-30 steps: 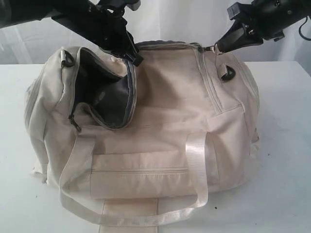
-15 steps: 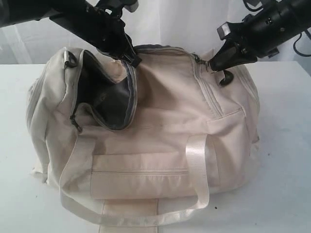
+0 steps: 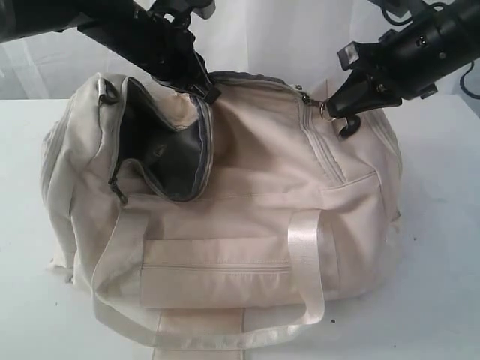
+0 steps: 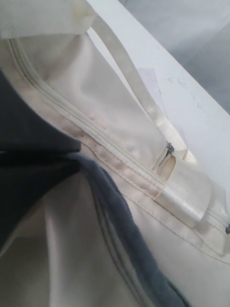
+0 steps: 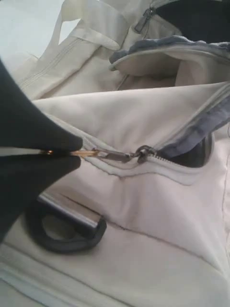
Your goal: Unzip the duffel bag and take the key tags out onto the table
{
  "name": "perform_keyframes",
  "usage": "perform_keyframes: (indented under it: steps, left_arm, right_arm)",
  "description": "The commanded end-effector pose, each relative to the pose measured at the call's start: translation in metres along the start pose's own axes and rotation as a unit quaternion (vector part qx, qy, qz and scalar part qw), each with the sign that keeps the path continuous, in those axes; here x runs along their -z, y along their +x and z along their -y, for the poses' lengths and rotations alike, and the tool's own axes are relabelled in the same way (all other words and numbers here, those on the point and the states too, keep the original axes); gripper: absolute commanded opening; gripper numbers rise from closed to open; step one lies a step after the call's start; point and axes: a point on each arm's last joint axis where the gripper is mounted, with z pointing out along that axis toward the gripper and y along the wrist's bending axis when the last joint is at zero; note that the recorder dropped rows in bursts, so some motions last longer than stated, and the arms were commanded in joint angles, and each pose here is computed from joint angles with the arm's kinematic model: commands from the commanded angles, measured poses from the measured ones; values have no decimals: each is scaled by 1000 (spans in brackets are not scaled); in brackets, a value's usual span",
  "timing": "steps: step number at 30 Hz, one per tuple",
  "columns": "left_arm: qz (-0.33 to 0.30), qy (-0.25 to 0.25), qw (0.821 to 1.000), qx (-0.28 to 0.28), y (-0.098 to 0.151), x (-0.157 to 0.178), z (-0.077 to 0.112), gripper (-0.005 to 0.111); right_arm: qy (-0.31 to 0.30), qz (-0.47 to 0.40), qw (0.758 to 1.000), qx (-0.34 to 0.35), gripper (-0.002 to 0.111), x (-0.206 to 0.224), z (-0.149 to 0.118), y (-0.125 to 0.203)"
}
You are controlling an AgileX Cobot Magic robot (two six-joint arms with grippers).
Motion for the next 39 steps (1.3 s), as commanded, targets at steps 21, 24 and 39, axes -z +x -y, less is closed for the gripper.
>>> perform_keyframes:
  steps: [21, 24, 39]
  left_arm:
    - [-12, 61, 997, -42, 2, 7, 10, 30]
    - [-10, 90, 994, -67, 1, 7, 18, 39]
    - [94, 104, 970, -200, -37, 36, 61, 67]
  right_arm:
    - [39, 44, 998, 12, 0, 12, -5, 3]
    - [44, 48, 998, 7, 0, 7, 0, 1]
    - [32, 53, 998, -3, 0, 0, 4, -1]
